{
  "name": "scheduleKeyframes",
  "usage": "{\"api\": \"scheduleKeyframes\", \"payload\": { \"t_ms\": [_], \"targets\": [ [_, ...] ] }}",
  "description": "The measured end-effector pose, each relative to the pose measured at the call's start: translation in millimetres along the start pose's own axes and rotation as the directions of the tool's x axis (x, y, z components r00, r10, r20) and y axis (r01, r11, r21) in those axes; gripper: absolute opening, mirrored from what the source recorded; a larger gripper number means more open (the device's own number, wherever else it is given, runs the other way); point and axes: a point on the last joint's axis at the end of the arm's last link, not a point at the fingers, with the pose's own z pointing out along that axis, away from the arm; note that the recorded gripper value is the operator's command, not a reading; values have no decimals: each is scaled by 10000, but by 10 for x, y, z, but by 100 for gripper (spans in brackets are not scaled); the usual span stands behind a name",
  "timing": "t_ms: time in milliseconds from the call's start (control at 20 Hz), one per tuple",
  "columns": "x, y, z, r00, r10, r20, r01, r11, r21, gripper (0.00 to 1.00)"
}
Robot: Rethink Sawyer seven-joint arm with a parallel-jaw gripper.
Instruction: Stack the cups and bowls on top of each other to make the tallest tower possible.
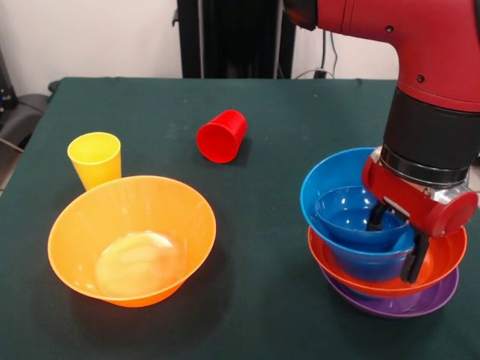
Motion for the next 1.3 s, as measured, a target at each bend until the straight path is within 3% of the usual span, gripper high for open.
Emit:
{"api": "scheduleKeyframes", "payload": {
  "t_ms": [650,1300],
  "targets": [
    [96,32,-22,9999,-142,24,142,9999,-15,100],
    [-24,196,-319,9988,-420,233,419,9991,20,100]
  ]
}}
